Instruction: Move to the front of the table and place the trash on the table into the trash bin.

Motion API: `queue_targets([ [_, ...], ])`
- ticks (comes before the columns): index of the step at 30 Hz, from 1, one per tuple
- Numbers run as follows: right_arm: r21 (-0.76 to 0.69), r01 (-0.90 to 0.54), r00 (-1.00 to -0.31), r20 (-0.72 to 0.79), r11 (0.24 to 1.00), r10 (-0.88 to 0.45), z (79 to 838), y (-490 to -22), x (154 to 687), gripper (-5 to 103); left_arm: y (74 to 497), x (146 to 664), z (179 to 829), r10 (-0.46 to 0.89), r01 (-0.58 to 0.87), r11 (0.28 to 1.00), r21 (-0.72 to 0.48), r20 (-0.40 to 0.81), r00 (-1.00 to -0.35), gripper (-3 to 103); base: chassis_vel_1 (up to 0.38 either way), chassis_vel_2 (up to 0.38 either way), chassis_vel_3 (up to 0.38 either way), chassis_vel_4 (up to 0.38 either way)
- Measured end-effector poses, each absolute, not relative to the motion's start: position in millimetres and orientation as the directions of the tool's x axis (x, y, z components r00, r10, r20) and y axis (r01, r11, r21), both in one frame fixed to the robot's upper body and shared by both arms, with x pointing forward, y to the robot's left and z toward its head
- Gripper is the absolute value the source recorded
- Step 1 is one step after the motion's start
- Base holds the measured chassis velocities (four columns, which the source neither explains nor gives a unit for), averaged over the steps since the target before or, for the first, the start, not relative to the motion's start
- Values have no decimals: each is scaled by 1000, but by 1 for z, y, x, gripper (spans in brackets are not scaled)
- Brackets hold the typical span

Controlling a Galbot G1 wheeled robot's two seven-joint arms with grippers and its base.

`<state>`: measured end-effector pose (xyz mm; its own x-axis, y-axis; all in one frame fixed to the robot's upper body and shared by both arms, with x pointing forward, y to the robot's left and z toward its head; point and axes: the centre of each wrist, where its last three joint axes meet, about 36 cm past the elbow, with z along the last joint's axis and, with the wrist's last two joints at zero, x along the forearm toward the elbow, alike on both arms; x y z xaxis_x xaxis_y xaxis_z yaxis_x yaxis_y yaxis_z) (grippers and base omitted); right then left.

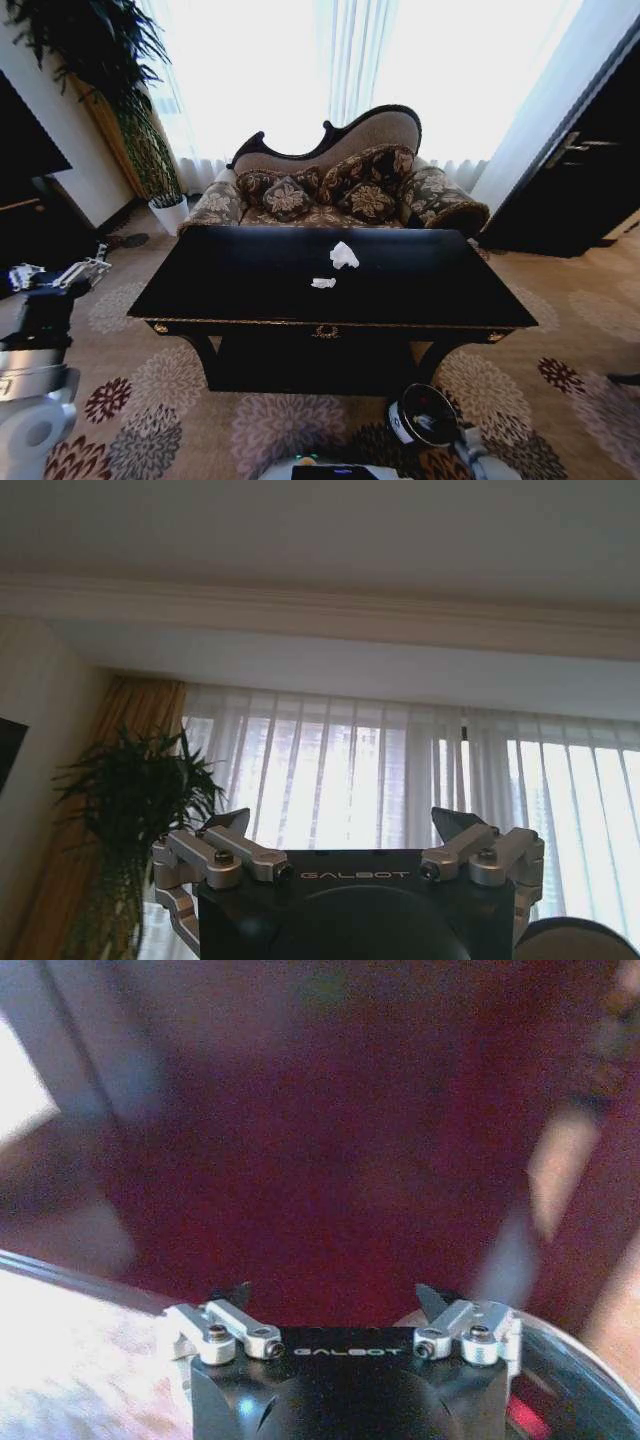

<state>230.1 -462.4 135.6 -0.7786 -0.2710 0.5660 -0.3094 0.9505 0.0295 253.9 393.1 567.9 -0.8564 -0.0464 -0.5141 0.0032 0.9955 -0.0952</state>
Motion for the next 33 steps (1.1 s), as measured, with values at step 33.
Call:
queue_targets([
  [33,115,-502,-863,-10,857,-505,285,-516,206,100,372,230,575,-93,-7,985,-171,-505,-858,100,0,0,0,0],
])
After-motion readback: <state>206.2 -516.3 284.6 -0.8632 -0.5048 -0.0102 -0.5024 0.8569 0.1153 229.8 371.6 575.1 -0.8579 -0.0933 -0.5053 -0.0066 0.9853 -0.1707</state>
